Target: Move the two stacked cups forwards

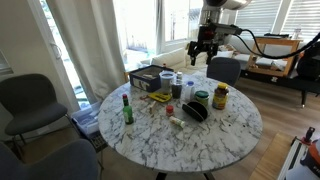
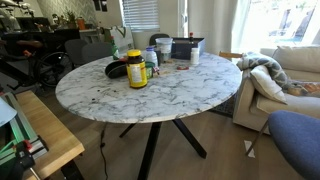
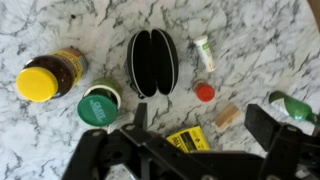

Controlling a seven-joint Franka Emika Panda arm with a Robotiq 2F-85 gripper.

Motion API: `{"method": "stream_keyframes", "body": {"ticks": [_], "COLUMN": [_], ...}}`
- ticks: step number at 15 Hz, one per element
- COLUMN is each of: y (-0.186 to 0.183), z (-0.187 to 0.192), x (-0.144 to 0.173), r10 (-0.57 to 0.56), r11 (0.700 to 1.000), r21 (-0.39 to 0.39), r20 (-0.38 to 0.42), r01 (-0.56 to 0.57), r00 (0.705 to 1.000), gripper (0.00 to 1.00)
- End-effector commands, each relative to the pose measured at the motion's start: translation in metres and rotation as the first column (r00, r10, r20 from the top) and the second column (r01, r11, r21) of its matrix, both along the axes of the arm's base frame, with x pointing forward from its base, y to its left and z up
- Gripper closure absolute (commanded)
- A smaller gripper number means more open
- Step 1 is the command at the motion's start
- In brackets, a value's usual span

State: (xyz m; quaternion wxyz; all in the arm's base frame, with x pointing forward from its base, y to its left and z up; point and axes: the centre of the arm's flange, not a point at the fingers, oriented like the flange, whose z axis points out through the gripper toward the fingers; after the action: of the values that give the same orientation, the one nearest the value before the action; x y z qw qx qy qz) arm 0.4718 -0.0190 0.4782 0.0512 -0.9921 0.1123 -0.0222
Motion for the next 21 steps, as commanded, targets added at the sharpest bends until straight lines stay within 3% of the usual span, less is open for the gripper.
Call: {"method": "stream_keyframes", "body": {"ticks": [1, 5, 11, 12, 13, 17, 21], "y": [-0.023, -0.029, -0.063, -0.070, -0.057, -0.067, -0.081], "z": [-0.013, -0.037, -0.086, -0.091, -0.089, -0.099, -0.122], "x": [0.089, 0.168, 0.251, 0.254, 0.217, 0.234, 0.248], "r10": [-0.165, -0.207, -0.198, -0.205, -0.193, -0.206, -0.389], "r11": [0.986, 0.976, 0.962, 0.965, 0.968, 0.964, 0.910], "r21": [-0.003, -0.035, -0.170, -0.155, -0.141, -0.156, -0.119], "r20": [0.081, 0.142, 0.095, 0.049, 0.102, 0.069, 0.082], "r01": [0.166, 0.214, 0.212, 0.210, 0.207, 0.214, 0.396], "r00": [0.983, 0.968, 0.976, 0.978, 0.976, 0.976, 0.918], "gripper": [0.00, 0.00, 0.00, 0.00, 0.00, 0.00, 0.00]}}
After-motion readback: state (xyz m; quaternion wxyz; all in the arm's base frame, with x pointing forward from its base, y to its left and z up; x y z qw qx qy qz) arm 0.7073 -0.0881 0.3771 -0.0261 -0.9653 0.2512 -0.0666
